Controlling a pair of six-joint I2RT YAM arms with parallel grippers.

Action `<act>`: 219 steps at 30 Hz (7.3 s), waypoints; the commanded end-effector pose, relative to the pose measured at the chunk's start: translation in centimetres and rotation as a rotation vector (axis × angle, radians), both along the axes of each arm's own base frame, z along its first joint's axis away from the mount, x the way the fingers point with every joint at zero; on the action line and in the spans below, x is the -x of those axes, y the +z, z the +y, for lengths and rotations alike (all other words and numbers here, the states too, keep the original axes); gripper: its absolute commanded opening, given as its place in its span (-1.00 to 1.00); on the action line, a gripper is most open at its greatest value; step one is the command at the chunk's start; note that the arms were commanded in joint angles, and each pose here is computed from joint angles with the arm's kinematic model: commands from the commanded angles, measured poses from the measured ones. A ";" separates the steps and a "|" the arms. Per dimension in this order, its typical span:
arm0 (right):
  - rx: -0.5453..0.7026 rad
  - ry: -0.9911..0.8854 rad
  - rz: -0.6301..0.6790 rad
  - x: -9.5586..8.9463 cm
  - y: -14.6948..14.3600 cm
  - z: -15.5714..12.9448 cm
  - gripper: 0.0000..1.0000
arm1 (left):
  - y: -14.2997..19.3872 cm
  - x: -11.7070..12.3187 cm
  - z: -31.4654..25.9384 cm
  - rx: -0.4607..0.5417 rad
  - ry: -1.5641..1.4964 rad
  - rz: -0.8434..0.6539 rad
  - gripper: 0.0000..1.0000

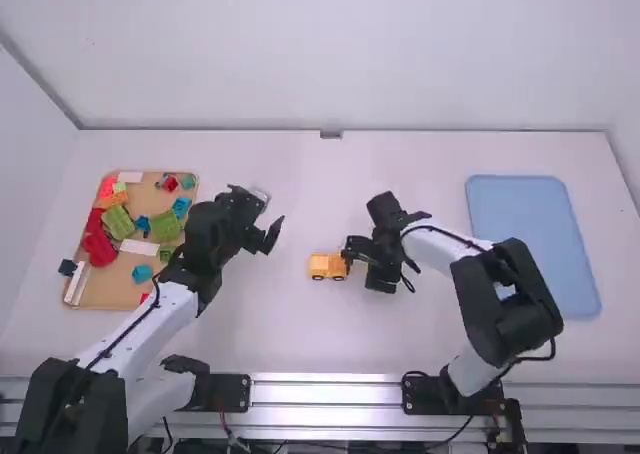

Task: Assemble lego blocks to make yellow taxi

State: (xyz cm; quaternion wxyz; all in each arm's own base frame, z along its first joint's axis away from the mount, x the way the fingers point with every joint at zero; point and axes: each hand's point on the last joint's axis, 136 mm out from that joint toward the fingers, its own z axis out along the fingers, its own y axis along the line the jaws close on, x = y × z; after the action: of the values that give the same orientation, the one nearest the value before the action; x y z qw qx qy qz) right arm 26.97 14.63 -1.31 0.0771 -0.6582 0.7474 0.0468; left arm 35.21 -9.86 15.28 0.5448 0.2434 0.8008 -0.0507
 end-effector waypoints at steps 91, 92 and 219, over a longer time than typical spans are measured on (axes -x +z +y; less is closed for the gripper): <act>-0.145 -2.401 0.432 -7.0 9.9 -2.6 0.97 | 0.8 -0.3 -0.4 0.014 -0.011 -0.029 0.98; -0.170 -2.320 0.411 -7.7 10.5 -2.7 0.97 | 0.8 -0.3 -0.4 0.015 -0.010 -0.029 0.98; -0.807 0.099 -0.018 -0.4 0.9 8.3 -0.67 | -18.0 5.6 -14.2 -0.046 -1.036 0.182 0.08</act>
State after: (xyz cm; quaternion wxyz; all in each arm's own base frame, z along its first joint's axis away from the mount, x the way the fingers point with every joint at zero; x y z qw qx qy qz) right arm 26.87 22.93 0.17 0.3399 -0.6141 0.6295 0.3334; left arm 29.72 -24.33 -1.76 0.3801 0.6145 0.6139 -0.3179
